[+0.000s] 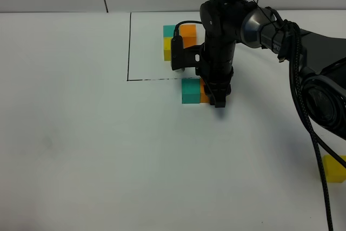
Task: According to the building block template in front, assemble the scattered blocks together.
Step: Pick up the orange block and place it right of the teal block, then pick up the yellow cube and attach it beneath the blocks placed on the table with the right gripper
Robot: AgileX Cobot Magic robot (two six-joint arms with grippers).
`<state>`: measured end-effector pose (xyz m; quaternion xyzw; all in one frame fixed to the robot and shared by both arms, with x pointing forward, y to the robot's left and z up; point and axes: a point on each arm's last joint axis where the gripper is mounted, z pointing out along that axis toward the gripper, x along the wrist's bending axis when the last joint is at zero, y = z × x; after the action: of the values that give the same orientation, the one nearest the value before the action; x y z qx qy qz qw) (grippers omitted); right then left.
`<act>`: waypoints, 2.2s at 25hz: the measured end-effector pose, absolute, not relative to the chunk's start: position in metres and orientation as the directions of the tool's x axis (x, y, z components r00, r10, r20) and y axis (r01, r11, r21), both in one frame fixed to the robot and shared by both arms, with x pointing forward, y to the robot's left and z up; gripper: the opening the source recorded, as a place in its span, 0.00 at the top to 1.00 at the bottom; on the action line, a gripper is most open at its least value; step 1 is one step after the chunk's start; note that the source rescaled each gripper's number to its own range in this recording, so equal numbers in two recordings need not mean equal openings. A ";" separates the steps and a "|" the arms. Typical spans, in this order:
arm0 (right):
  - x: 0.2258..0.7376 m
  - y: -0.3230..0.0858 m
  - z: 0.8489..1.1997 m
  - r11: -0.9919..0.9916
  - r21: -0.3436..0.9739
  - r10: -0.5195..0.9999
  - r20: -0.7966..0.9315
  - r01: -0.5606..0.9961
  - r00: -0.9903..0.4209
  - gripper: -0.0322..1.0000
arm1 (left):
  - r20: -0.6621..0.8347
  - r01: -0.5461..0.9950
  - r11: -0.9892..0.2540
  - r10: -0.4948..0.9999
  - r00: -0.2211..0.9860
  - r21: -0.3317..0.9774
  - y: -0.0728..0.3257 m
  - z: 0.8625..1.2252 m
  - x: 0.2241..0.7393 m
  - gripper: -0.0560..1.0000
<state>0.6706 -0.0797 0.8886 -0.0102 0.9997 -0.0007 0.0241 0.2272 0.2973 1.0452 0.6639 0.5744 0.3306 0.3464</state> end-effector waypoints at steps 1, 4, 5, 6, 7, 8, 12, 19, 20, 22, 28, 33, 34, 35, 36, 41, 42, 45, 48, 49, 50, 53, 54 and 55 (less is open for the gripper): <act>0.670 -0.080 0.889 1.000 -0.003 -0.028 -0.046 -0.028 -0.999 0.95 | 0.041 0.534 -0.100 0.992 0.122 0.840 0.297 1.045 0.227 0.36; 0.670 -0.080 0.889 0.999 -0.005 -0.045 -0.044 -0.045 -0.998 0.95 | 0.041 0.534 -0.100 0.992 0.122 0.840 0.297 1.045 0.227 0.36; 0.670 -0.080 0.889 0.999 -0.005 -0.054 -0.044 -0.054 -0.998 0.95 | 0.041 0.534 -0.100 0.992 0.122 0.840 0.297 1.045 0.227 0.36; 0.670 -0.080 0.889 0.998 -0.006 -0.061 -0.044 -0.061 -0.997 0.95 | 0.041 0.534 -0.100 0.992 0.122 0.840 0.297 1.045 0.227 0.36; 0.670 -0.080 0.889 0.998 -0.006 -0.066 -0.044 -0.066 -0.997 0.95 | 0.041 0.534 -0.100 0.992 0.122 0.840 0.297 1.045 0.227 0.36; 0.670 -0.080 0.889 0.997 -0.006 -0.072 -0.044 -0.071 -0.996 0.95 | 0.041 0.534 -0.100 0.992 0.122 0.840 0.297 1.045 0.227 0.36; 0.670 -0.080 0.889 0.997 -0.007 -0.081 -0.043 -0.080 -0.996 0.95 | 0.041 0.534 -0.100 0.992 0.122 0.840 0.297 1.045 0.227 0.36; 0.667 -0.077 0.900 0.999 0.006 -0.047 -0.059 -0.048 -0.997 0.51 | 0.041 0.534 -0.100 0.992 0.122 0.840 0.297 1.045 0.227 0.36; 0.667 -0.077 0.905 1.000 0.010 -0.024 -0.064 -0.025 -0.998 0.41 | 0.041 0.534 -0.100 0.992 0.122 0.840 0.297 1.045 0.227 0.36; 0.665 -0.081 0.924 0.999 0.019 0.040 -0.075 0.039 -0.996 0.27 | 0.041 0.534 -0.100 0.992 0.122 0.840 0.297 1.045 0.227 0.36; 0.658 -0.119 0.965 0.912 0.072 0.409 -0.067 0.405 -0.910 0.18 | 0.041 0.534 -0.100 0.992 0.122 0.840 0.297 1.045 0.227 0.36; 0.615 -0.173 0.978 0.744 0.064 0.668 -0.028 0.665 -0.744 0.19 | 0.041 0.534 -0.100 0.992 0.122 0.840 0.297 1.045 0.227 0.36; 0.604 -0.183 0.984 0.696 0.096 0.717 -0.039 0.712 -0.696 0.19 | 0.041 0.534 -0.100 0.992 0.122 0.840 0.297 1.045 0.227 0.36; 0.593 -0.194 0.983 0.642 0.117 0.765 -0.043 0.757 -0.642 0.19 | 0.041 0.534 -0.100 0.992 0.122 0.840 0.297 1.045 0.227 0.36; 0.579 -0.206 0.984 0.590 0.148 0.806 -0.050 0.793 -0.590 0.19 | 0.041 0.534 -0.100 0.992 0.122 0.840 0.297 1.045 0.227 0.36; 0.512 -0.260 0.982 0.245 0.262 0.968 -0.024 0.933 -0.248 0.19 | 0.042 0.534 -0.101 0.992 0.122 0.840 0.297 1.045 0.227 0.36; 0.500 -0.267 0.977 0.187 0.258 0.982 -0.013 0.948 -0.190 0.19 | 0.042 0.534 -0.101 0.992 0.122 0.840 0.297 1.045 0.227 0.36; 0.474 -0.285 0.969 0.061 0.244 0.998 0.006 0.968 -0.065 0.19 | 0.042 0.534 -0.101 0.992 0.122 0.840 0.297 1.045 0.227 0.36; 0.461 -0.294 0.960 0.003 0.213 1.000 0.017 0.977 -0.007 0.19 | 0.042 0.534 -0.101 0.992 0.122 0.840 0.297 1.045 0.227 0.36; 0.459 -0.296 0.957 -0.007 0.211 1.000 0.020 0.978 0.003 0.19 | 0.042 0.534 -0.101 0.992 0.122 0.840 0.297 1.045 0.227 0.36; 0.457 -0.296 0.955 -0.015 0.211 1.000 0.023 0.977 0.011 0.19 | 0.042 0.534 -0.101 0.992 0.122 0.840 0.297 1.045 0.227 0.36; 0.457 -0.297 0.951 -0.032 0.218 0.999 0.035 0.975 0.025 0.19 | 0.042 0.534 -0.101 0.992 0.122 0.840 0.297 1.045 0.227 0.36; 0.459 -0.296 0.949 -0.036 0.219 0.999 0.039 0.975 0.028 0.19 | 0.042 0.534 -0.101 0.992 0.122 0.840 0.297 1.045 0.227 0.36; 0.460 -0.296 0.946 -0.039 0.214 0.999 0.041 0.976 0.031 0.19 | 0.042 0.534 -0.101 0.992 0.122 0.840 0.297 1.045 0.227 0.36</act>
<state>0.4603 -0.2962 0.9460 0.7151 0.6904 0.0893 0.0631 0.2272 0.2973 1.0452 0.6642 0.5741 0.3308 0.3462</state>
